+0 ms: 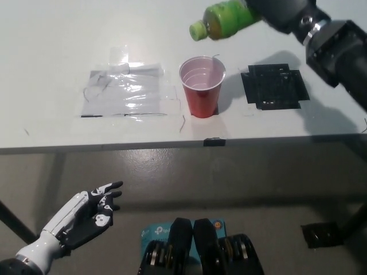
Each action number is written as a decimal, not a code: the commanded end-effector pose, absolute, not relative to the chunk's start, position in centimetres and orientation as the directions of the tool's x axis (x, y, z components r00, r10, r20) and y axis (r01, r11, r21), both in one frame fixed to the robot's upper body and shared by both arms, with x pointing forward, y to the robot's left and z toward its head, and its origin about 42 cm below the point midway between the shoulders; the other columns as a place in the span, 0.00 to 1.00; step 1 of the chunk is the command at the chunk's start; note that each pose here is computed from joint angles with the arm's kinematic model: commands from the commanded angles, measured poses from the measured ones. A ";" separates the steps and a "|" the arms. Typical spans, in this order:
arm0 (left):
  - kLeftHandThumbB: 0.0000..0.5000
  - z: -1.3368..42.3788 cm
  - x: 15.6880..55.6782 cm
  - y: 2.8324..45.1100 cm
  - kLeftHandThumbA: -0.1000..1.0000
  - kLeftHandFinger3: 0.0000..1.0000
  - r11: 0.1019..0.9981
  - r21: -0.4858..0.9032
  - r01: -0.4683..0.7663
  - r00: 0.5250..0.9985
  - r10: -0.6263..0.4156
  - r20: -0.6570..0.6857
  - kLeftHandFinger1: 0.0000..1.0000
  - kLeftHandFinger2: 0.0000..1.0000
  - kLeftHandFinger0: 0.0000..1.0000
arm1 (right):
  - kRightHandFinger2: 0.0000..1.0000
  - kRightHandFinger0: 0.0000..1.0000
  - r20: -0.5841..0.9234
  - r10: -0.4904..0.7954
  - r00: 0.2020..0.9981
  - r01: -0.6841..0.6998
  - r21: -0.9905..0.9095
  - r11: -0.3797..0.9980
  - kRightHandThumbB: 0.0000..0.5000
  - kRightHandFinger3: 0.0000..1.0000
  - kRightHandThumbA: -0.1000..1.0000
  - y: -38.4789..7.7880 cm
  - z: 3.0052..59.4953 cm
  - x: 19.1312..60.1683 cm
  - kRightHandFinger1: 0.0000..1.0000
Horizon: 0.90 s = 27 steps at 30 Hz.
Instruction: The robot uses its right hand to pick up a bottle kept in the middle of the desk and tilt it into a cup kept next to it to pour water out
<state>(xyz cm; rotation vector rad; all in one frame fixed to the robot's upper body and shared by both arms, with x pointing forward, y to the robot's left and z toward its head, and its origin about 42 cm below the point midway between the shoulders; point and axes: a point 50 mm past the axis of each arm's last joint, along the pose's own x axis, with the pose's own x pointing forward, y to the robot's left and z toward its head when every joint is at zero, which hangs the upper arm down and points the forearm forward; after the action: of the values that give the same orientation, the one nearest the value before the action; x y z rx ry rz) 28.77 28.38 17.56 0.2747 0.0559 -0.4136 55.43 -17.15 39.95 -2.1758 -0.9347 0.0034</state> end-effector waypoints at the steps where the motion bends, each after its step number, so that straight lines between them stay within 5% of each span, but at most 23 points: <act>1: 0.41 19.1 28.8 28.7 0.82 1.00 0.859 0.295 0.419 0.906 -0.415 -0.079 0.94 1.00 0.86 | 0.18 0.00 0.350 0.698 0.624 0.760 -0.481 -0.438 0.14 0.00 0.13 -16.7 46.2 54.9 0.00; 9: 0.42 19.2 28.7 28.7 0.82 1.00 0.862 0.295 0.413 0.909 -0.408 -0.080 0.93 1.00 0.86 | 0.05 0.00 0.304 0.780 0.547 0.825 -0.351 -0.443 0.32 0.04 0.17 -16.5 47.2 54.9 0.00; 11: 0.41 19.4 28.9 28.7 0.82 1.00 0.860 0.298 0.414 0.908 -0.412 -0.073 0.93 1.00 0.86 | 0.03 0.00 0.302 0.783 0.544 0.828 -0.344 -0.442 0.35 0.10 0.18 -16.5 47.5 54.9 0.00; 12: 0.43 19.4 28.9 28.7 0.82 1.00 0.861 0.295 0.414 0.909 -0.410 -0.077 0.93 1.00 0.87 | 0.00 0.00 0.297 0.788 0.539 0.829 -0.354 -0.434 0.42 0.23 0.19 -16.6 47.2 54.9 0.00; 15: 0.40 19.4 28.8 28.8 0.82 1.00 0.861 0.296 0.414 0.908 -0.412 -0.073 0.93 1.00 0.86 | 0.00 0.00 0.245 0.780 0.576 0.802 -0.356 -0.480 0.49 0.40 0.19 -16.9 46.1 54.6 0.00; 16: 0.39 19.4 28.7 28.8 0.81 1.00 0.860 0.297 0.415 0.908 -0.414 -0.071 0.93 1.00 0.85 | 0.00 0.00 0.243 0.781 0.575 0.802 -0.357 -0.478 0.50 0.38 0.19 -16.9 46.0 54.6 0.00; 18: 0.41 19.4 28.8 28.9 0.82 1.00 0.861 0.299 0.412 0.909 -0.412 -0.067 0.93 1.00 0.85 | 0.00 0.00 0.238 0.778 0.581 0.796 -0.368 -0.481 0.51 0.09 0.17 -16.9 45.7 54.7 0.00; 19: 0.42 19.4 28.8 28.8 0.83 1.00 0.860 0.300 0.413 0.908 -0.412 -0.068 0.93 1.00 0.85 | 0.00 0.00 0.240 0.779 0.579 0.800 -0.355 -0.484 0.51 0.04 0.15 -17.1 45.5 54.7 0.00; 24: 0.40 19.4 28.9 28.9 0.83 1.00 0.861 0.293 0.417 0.906 -0.418 -0.059 0.93 1.00 0.84 | 0.00 0.00 0.237 0.781 0.578 0.803 -0.334 -0.493 0.51 0.00 0.18 -17.7 45.7 54.9 0.00; 27: 0.45 19.3 28.6 28.9 0.84 1.00 0.864 0.292 0.411 0.910 -0.409 -0.070 0.94 1.00 0.85 | 0.00 0.00 0.247 0.780 0.575 0.798 -0.378 -0.469 0.50 0.24 0.14 -17.6 45.5 54.9 0.00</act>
<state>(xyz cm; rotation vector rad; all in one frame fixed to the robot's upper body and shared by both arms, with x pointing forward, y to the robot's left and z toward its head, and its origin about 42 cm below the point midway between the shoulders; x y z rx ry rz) 28.66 28.36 18.07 0.2765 0.0409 -0.4198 55.10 -17.01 40.72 -2.3859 -1.1939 0.0700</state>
